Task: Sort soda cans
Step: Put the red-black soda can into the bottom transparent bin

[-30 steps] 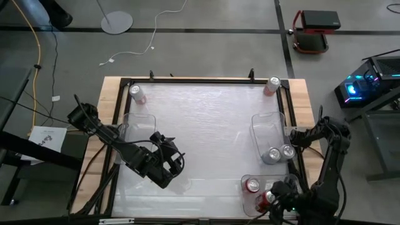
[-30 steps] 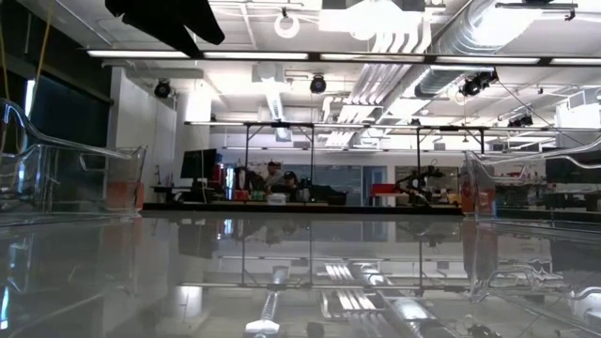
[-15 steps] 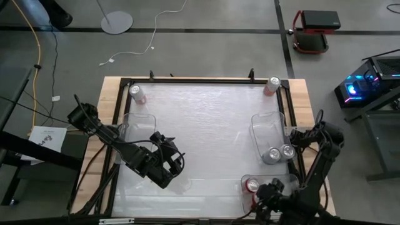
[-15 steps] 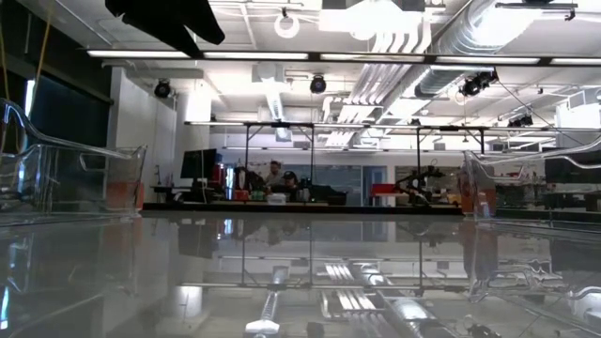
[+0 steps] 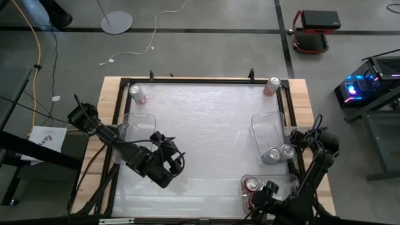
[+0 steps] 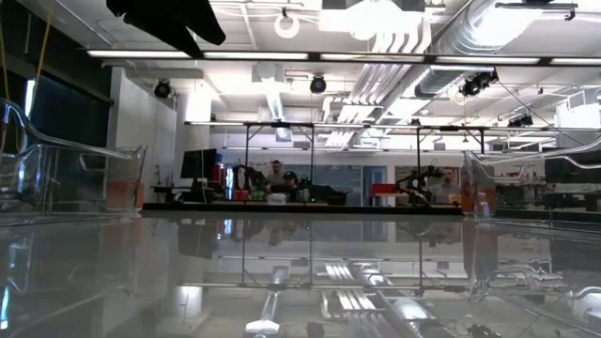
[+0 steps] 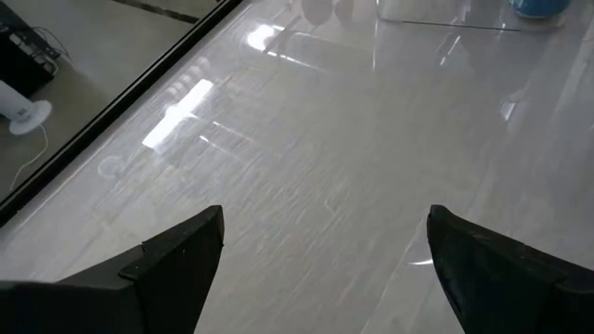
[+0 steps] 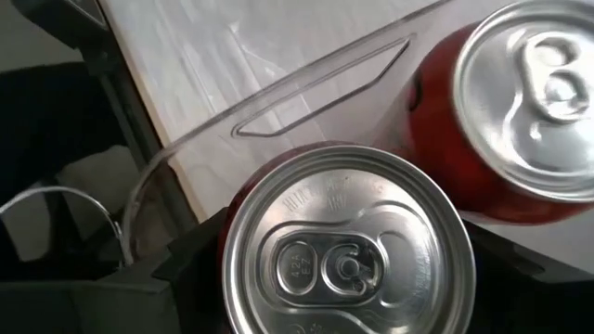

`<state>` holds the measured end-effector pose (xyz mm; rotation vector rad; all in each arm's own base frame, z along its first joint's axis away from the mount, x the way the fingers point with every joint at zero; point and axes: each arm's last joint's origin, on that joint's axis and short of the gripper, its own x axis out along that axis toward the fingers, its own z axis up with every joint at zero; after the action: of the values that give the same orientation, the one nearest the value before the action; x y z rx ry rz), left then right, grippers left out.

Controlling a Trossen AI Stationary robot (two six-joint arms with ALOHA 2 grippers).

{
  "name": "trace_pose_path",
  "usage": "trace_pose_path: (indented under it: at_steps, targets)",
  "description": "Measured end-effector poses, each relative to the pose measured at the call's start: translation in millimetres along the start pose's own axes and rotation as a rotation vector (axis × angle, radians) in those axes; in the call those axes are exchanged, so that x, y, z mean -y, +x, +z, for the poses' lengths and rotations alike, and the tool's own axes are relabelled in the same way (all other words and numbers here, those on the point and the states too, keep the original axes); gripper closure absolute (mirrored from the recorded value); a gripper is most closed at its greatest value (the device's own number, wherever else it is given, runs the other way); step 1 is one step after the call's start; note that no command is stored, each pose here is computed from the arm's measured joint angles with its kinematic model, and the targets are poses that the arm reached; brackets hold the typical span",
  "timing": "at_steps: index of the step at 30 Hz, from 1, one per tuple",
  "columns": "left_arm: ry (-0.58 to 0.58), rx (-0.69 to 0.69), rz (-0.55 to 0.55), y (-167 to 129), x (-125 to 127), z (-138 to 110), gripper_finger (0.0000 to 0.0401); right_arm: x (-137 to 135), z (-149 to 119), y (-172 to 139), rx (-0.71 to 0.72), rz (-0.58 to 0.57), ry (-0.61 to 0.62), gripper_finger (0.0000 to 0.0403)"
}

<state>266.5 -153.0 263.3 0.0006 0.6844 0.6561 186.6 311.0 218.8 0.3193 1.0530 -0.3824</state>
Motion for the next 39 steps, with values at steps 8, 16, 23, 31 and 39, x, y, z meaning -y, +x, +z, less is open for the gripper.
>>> trace_pose_path:
  at_steps: [8, 16, 23, 31, 39]
  targets:
    - [-0.001, 0.0, 0.0, 0, 0, 0, 0.0048, -5, -1, 4, 0.04, 0.021, -0.016, 0.0116]
    - [-0.002, 0.0, 0.0, 0, 0, 0, 0.0048, -5, -1, 5, 0.062, 0.02, -0.029, 0.0116]
    - [-0.003, 0.0, -0.001, 0, 0, 0, 0.0048, -4, -1, 5, 0.066, 0.017, -0.029, 0.007]
    - [-0.003, -0.005, -0.004, 0, 0, 0, 0.0048, -5, 0, 5, 0.078, 0.018, -0.029, 0.0037]
    - [-0.002, -0.025, -0.018, 0, 1, -1, 0.0048, -1, 6, -7, 0.079, 0.049, -0.019, 0.0035]
